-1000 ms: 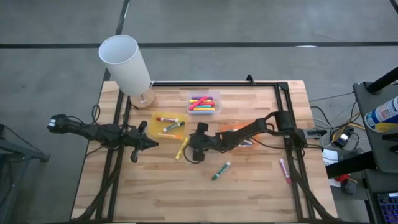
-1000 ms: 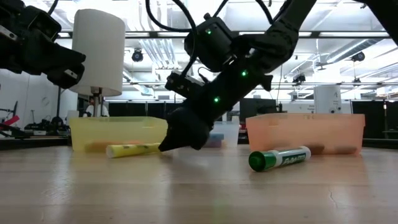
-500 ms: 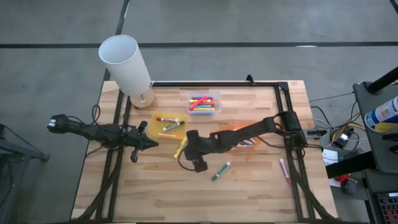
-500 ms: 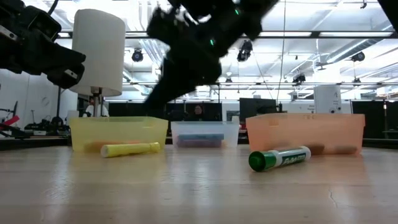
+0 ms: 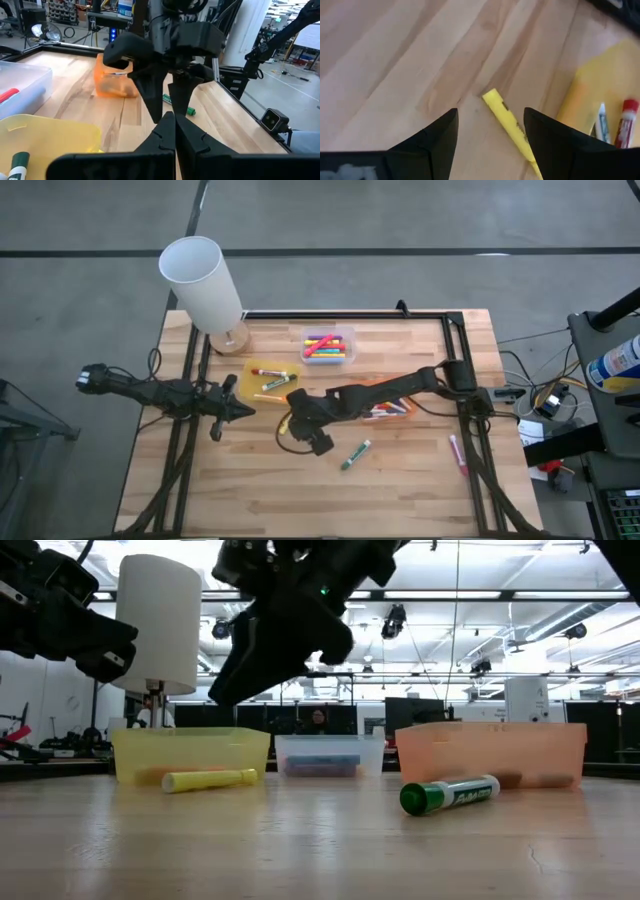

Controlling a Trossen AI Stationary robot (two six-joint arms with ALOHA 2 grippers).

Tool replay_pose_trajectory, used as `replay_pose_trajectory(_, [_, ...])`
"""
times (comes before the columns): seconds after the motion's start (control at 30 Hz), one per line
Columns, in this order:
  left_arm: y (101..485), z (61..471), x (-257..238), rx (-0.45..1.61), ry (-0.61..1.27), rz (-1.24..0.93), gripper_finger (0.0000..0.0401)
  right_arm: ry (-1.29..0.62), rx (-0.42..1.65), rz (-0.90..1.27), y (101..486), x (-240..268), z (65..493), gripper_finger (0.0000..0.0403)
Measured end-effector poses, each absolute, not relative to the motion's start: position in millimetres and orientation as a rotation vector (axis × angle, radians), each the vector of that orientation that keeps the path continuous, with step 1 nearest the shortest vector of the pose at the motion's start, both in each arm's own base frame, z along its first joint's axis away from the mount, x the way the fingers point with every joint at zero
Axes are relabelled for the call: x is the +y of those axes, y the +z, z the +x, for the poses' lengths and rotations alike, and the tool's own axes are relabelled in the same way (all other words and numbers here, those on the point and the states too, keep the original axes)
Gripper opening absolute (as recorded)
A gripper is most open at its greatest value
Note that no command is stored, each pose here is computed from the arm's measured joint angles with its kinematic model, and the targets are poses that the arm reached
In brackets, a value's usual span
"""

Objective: Pick & Place Markers
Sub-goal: Put the large yellow highlighter pen into the transparent bin

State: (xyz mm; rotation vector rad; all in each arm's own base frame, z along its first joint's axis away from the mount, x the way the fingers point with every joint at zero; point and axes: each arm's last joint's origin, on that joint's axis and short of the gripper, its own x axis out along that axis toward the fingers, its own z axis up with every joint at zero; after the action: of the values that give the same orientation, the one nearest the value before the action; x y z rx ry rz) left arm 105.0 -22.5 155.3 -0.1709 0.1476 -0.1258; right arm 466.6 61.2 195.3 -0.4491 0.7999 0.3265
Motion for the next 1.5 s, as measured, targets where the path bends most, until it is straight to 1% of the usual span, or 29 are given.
replay_pose_trajectory(0.07, [155.3, 105.0, -22.5, 0.148, -0.125, -0.171, 0.0000, 0.286, 0.832, -0.396, 195.3, 61.2, 466.0, 0.0219])
replay_pose_trajectory(0.13, [155.1, 105.1, -22.5, 0.150, -0.125, -0.171, 0.0000, 0.256, 0.907, -0.327, 195.0, 61.6, 459.5, 0.0214])
replay_pose_trajectory(0.23, [155.0, 105.2, -22.6, 0.151, -0.126, -0.170, 0.0000, 0.225, 1.041, -0.195, 196.2, 66.8, 445.3, 0.0189])
replay_pose_trajectory(0.37, [155.1, 105.1, -22.5, 0.151, -0.125, -0.171, 0.0000, 0.240, 1.164, -0.068, 202.5, 88.9, 423.5, 0.0129])
replay_pose_trajectory(0.53, [155.1, 105.1, -22.5, 0.151, -0.126, -0.170, 0.0000, 0.242, 1.317, -0.031, 193.1, 123.2, 390.2, 0.0035])
replay_pose_trajectory(0.57, [155.1, 105.1, -22.5, 0.151, -0.125, -0.171, 0.0000, 0.230, 1.352, -0.021, 192.4, 128.5, 383.0, 0.0021])
replay_pose_trajectory(0.67, [155.1, 105.1, -22.5, 0.151, -0.125, -0.170, 0.0000, 0.193, 1.426, 0.004, 192.1, 144.1, 363.1, 0.0014])
replay_pose_trajectory(0.77, [155.0, 105.1, -22.5, 0.151, -0.125, -0.171, 0.0000, 0.170, 1.448, 0.021, 196.4, 161.5, 345.2, 0.0010])
replay_pose_trajectory(0.9, [155.1, 105.1, -22.5, 0.151, -0.125, -0.171, 0.0000, 0.145, 1.358, -0.003, 212.2, 180.9, 319.5, 0.0008])
replay_pose_trajectory(1.0, [155.0, 105.1, -22.6, 0.151, -0.126, -0.170, 0.0000, 0.128, 1.186, -0.022, 218.7, 188.2, 302.5, 0.0008])
replay_pose_trajectory(1.07, [155.1, 105.2, -22.6, 0.150, -0.126, -0.170, 0.0000, 0.157, 1.034, 0.004, 226.2, 186.7, 293.2, 0.0008])
replay_pose_trajectory(1.2, [154.9, 105.2, -22.6, 0.152, -0.125, -0.170, 0.0000, 0.227, 0.813, 0.038, 235.9, 168.7, 266.8, 0.0008])
replay_pose_trajectory(1.4, [156.0, 105.5, -22.4, 0.139, -0.120, -0.142, 0.0000, 0.320, 0.477, 0.093, 249.1, 134.0, 216.2, 0.0008])
replay_pose_trajectory(1.5, [156.7, 105.6, -22.4, 0.133, -0.119, -0.173, 0.0000, 0.350, 0.332, 0.124, 250.9, 119.0, 192.9, 0.0008])
